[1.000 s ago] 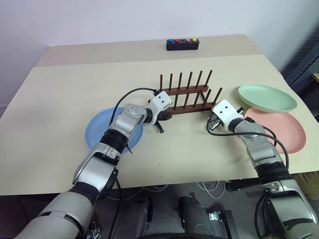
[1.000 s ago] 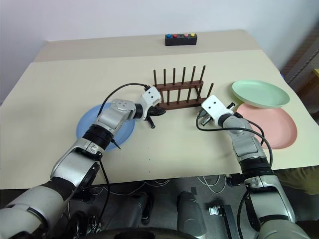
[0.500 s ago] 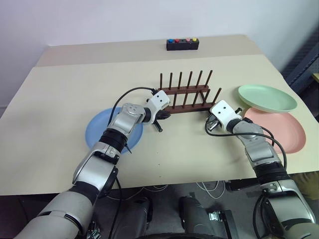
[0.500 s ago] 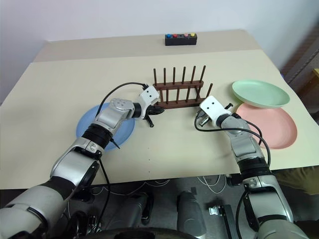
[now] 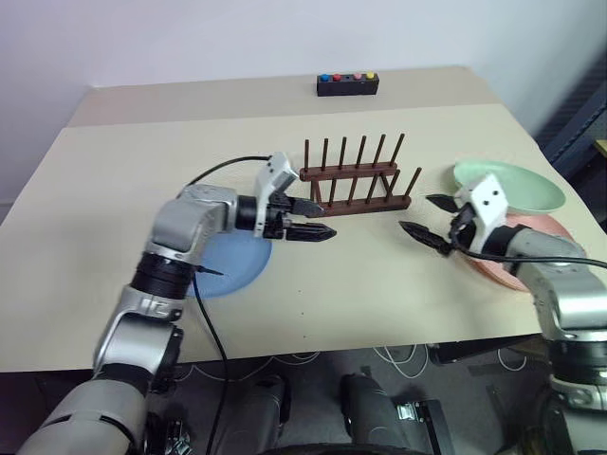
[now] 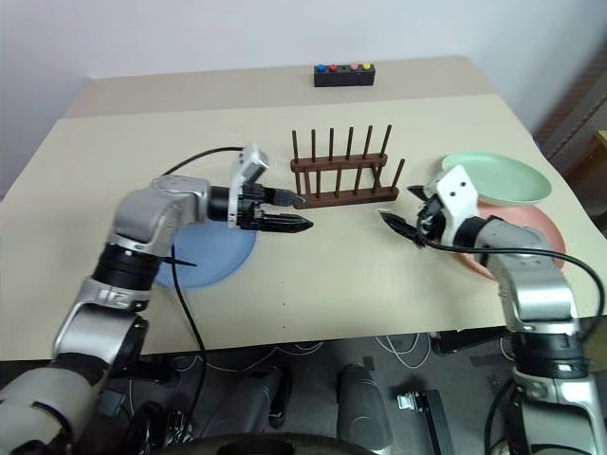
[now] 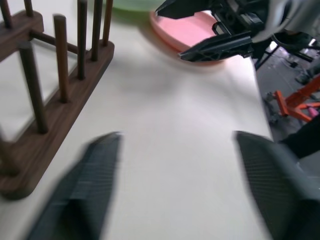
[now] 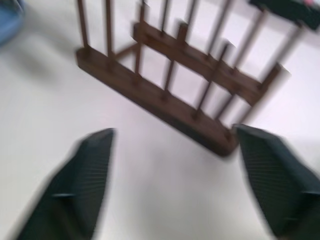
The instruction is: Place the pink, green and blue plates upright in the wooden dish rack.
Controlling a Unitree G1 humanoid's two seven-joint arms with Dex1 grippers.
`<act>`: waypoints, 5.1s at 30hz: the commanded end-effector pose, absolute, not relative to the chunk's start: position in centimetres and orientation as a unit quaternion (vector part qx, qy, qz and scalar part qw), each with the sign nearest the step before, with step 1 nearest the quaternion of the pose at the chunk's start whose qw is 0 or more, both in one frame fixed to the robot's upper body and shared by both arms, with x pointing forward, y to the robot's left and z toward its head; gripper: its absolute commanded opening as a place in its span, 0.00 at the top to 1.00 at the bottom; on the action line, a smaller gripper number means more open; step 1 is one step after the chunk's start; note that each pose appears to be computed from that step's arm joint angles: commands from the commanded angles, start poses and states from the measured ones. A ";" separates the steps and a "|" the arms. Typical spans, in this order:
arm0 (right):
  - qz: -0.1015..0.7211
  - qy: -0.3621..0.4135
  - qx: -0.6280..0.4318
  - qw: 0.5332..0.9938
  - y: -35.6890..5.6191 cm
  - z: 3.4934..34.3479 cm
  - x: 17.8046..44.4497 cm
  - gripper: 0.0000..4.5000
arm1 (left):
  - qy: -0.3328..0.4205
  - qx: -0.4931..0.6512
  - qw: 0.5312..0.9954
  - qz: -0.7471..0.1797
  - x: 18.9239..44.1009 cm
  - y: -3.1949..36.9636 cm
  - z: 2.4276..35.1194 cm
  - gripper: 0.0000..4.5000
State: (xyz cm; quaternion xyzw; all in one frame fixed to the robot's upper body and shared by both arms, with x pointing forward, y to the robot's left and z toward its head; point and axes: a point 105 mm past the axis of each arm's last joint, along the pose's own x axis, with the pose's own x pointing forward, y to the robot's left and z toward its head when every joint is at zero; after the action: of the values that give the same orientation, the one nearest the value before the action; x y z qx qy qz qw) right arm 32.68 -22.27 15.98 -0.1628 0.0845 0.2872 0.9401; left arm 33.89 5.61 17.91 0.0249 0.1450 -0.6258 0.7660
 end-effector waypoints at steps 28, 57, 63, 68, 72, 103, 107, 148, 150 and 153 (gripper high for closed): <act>0.112 0.341 -0.232 0.904 -34.1 11.0 26.1 0.54 | -0.056 0.082 0.702 -0.705 29.5 8.4 22.6 0.00; 0.344 0.199 -0.072 0.915 -25.2 24.1 23.3 0.99 | -0.070 0.092 0.725 -0.679 30.9 8.7 22.5 0.00; 0.368 -0.024 0.062 0.928 -25.5 31.4 25.2 0.99 | -0.078 0.084 0.729 -0.675 31.1 8.9 23.0 0.00; 0.358 -0.115 0.113 0.920 -25.8 33.7 27.6 0.99 | -0.095 0.080 0.735 -0.666 31.5 8.8 23.5 0.00; 0.396 -0.213 0.197 0.871 -25.4 36.1 29.8 0.99 | -0.106 0.067 0.739 -0.662 31.5 8.6 24.0 0.00; 0.470 -0.122 0.232 0.843 -23.3 29.9 36.7 0.99 | -0.108 0.067 0.760 -0.638 30.1 9.5 24.4 0.00; 0.462 -0.114 0.233 0.848 -23.6 29.5 37.0 0.99 | -0.107 0.066 0.760 -0.638 30.2 9.5 24.4 0.00; 0.369 -0.188 0.053 0.909 -24.6 29.4 37.5 0.02 | -0.105 0.069 0.759 -0.639 30.2 9.2 24.1 0.00; 0.313 -0.215 0.048 0.924 -26.4 30.3 37.6 0.02 | -0.106 0.067 0.758 -0.640 30.2 9.2 24.1 0.00; 0.262 -0.236 0.090 0.931 -29.2 30.8 37.2 0.02 | -0.106 0.063 0.756 -0.642 30.1 9.0 24.1 0.00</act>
State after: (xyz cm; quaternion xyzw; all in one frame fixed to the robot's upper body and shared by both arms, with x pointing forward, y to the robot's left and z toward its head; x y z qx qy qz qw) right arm 38.28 -27.04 28.56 0.0904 -0.1912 0.2953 0.9317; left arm 30.61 9.31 23.41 0.0583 -0.0886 -0.6356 0.7647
